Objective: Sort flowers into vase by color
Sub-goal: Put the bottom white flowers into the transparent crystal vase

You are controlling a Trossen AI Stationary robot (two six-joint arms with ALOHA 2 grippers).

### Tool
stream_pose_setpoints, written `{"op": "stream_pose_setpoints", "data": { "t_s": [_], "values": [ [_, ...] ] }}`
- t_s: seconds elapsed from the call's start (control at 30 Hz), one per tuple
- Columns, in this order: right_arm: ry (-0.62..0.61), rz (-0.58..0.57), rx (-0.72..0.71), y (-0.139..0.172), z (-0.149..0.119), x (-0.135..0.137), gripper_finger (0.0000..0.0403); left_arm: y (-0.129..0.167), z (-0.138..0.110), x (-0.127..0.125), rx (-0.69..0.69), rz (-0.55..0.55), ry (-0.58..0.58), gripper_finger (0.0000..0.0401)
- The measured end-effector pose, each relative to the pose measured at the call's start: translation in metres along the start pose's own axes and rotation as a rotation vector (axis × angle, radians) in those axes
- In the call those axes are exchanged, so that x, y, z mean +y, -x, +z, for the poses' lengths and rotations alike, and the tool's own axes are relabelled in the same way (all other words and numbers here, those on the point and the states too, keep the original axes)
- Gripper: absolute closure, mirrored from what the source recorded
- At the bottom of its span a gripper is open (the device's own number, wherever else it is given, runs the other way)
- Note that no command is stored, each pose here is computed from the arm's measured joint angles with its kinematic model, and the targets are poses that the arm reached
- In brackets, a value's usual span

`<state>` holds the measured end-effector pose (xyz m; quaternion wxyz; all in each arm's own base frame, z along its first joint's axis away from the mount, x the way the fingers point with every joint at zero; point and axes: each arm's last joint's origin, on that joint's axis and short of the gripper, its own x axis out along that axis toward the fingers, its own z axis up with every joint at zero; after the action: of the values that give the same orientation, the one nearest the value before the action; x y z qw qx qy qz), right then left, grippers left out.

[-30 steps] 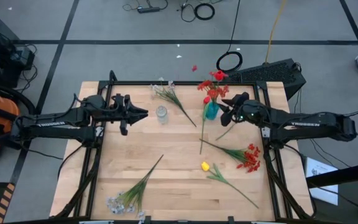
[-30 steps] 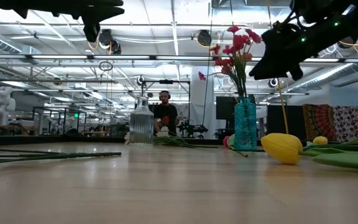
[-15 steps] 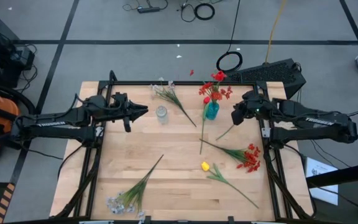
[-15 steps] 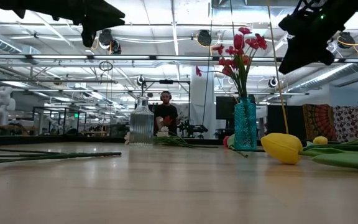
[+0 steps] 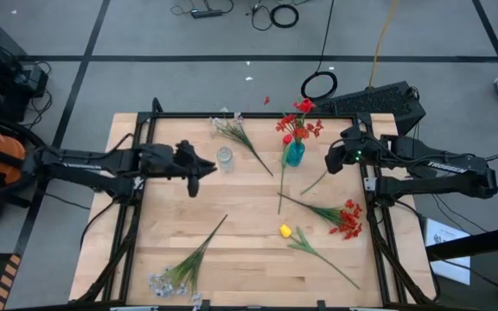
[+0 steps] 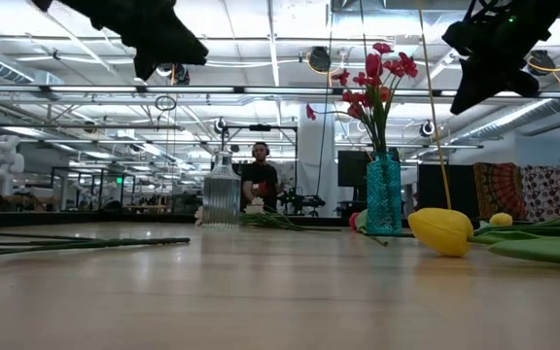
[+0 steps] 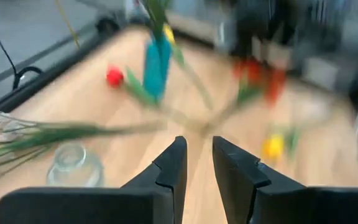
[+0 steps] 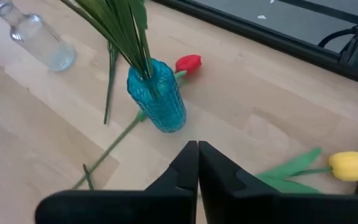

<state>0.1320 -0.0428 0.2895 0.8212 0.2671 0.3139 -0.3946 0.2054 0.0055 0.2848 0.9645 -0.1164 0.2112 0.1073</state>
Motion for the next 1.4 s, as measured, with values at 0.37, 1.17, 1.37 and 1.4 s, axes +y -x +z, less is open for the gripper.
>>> {"op": "stream_pose_setpoints", "data": {
  "t_s": [0.37,1.17,1.37,1.4],
  "values": [
    [0.003,-0.003,0.002,0.000,0.000,0.000,0.0402,-0.011,0.007,-0.030,0.446,-0.134,-0.819,0.0320],
    [-0.216,0.024,0.120,0.000,-0.007,-0.002,0.0403,-0.040,-0.028,-0.074,0.600,-0.399,-1.674,0.0227],
    [-0.213,0.024,0.120,0.000,-0.007,-0.002,0.0403,-0.046,-0.044,-0.085,0.576,-0.724,-1.764,0.0240],
    [-0.203,0.025,0.120,0.000,-0.007,-0.002,0.0403,-0.047,-0.048,-0.089,0.573,-0.762,-1.761,0.0244]
  ]
}}
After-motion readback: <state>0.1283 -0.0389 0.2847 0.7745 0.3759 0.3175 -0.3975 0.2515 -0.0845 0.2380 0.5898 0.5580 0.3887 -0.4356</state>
